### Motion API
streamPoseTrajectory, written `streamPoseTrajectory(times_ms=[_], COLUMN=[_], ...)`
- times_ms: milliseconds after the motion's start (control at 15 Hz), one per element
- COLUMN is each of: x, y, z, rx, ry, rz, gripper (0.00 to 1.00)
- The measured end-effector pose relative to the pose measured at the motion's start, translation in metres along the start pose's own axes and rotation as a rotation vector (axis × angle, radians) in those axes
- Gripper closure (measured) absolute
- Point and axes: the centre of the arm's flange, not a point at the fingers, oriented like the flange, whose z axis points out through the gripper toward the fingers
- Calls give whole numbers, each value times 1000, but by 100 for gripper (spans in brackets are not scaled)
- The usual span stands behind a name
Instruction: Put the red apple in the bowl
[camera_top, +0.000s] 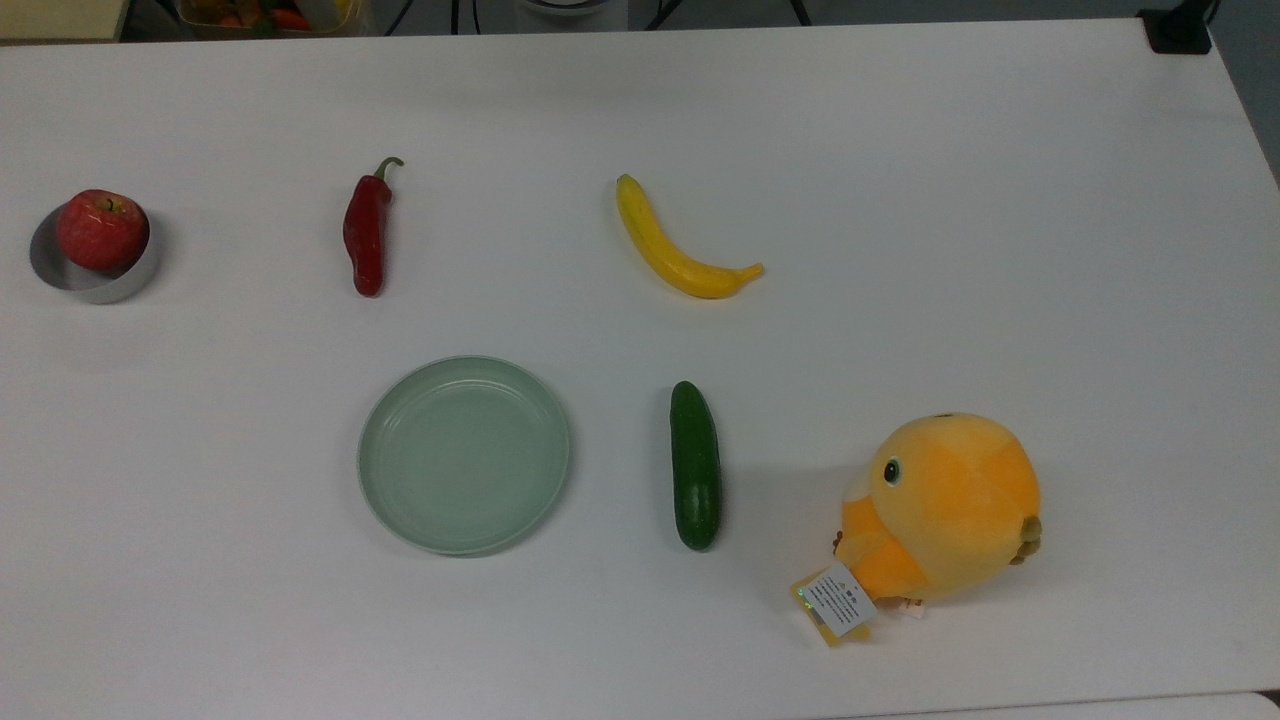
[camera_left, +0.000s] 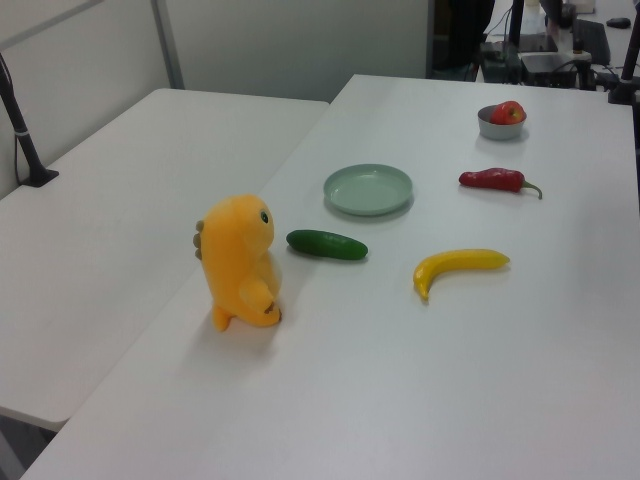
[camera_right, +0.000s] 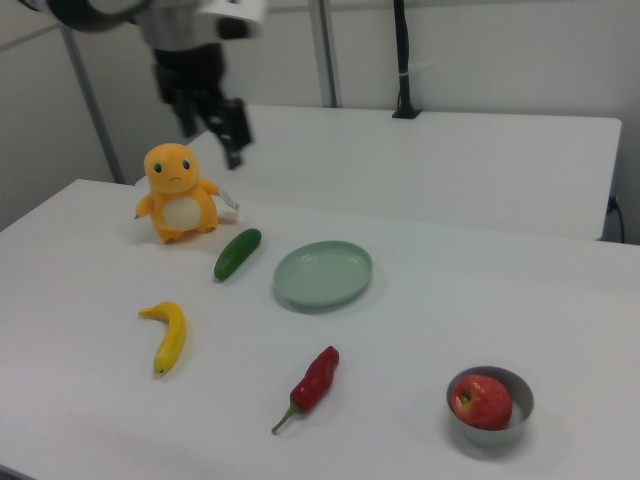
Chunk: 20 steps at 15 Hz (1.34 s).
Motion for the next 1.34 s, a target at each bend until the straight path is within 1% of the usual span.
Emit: streamPoseTrajectory(times_ms=[134, 267, 334, 467, 668, 868, 1135, 1335], x=[-13, -25, -30, -34, -24, -11, 3, 4], y=[-54, -100, -117, -135, -142, -136, -112, -109], z=[12, 28, 39, 63, 92, 108, 105, 103], rx=[-11, -55, -79, -115, -137, -134, -132, -131], ry=[-53, -85, -100, -134, -110, -81, -49, -45], rz=[-46, -97, -124, -163, -203, -290, -326, -327], gripper=[0, 0, 0, 0, 0, 0, 0, 0])
